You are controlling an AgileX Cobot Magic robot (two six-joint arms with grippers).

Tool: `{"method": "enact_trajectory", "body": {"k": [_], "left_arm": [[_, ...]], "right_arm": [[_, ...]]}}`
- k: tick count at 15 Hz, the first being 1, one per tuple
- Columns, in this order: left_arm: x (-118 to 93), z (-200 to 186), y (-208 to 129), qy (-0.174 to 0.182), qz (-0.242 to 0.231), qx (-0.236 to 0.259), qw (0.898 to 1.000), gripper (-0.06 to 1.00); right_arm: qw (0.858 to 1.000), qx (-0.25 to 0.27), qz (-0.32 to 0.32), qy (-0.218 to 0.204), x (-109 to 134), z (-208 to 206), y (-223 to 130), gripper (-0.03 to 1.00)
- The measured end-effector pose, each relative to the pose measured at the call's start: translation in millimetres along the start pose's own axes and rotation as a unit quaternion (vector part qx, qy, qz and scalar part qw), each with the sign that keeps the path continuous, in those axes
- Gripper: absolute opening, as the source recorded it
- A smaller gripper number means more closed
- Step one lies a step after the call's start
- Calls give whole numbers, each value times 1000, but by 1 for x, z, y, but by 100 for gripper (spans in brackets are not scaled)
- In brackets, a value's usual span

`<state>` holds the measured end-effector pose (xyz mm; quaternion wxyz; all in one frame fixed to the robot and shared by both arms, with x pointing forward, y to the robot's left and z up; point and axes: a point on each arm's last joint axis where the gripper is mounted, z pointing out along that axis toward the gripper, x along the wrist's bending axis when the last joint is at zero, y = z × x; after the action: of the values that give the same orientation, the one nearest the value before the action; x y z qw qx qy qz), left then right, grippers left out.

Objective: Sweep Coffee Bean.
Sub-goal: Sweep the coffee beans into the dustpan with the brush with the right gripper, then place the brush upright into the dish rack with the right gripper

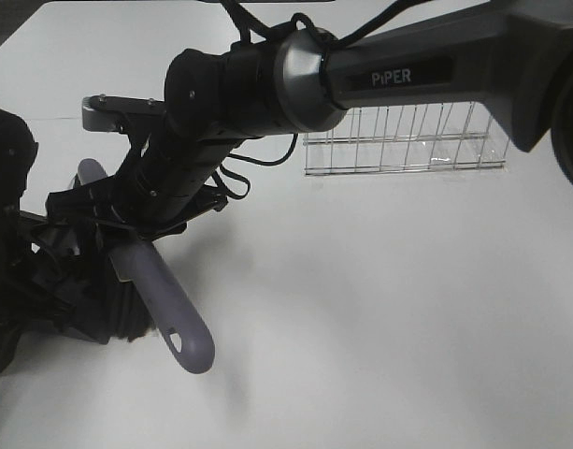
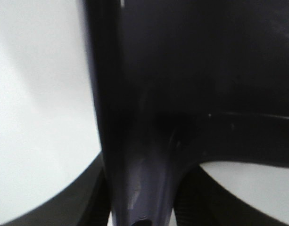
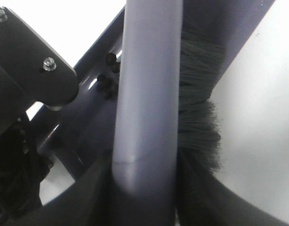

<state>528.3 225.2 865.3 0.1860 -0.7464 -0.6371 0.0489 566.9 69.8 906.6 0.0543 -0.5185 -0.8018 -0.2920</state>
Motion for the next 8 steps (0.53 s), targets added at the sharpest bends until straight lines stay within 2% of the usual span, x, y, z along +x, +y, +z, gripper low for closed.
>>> {"method": "enact_trajectory", "body": {"k": [5,8], "left_arm": [[-1,0,0,-3,-2,1,1000,33],[-1,0,0,-6,-2,1,1000,33]], "right_arm": [[1000,-13,18,22,-7,-5,11,31],[997,-44,-8,59,-8,-32,47,31]]}}
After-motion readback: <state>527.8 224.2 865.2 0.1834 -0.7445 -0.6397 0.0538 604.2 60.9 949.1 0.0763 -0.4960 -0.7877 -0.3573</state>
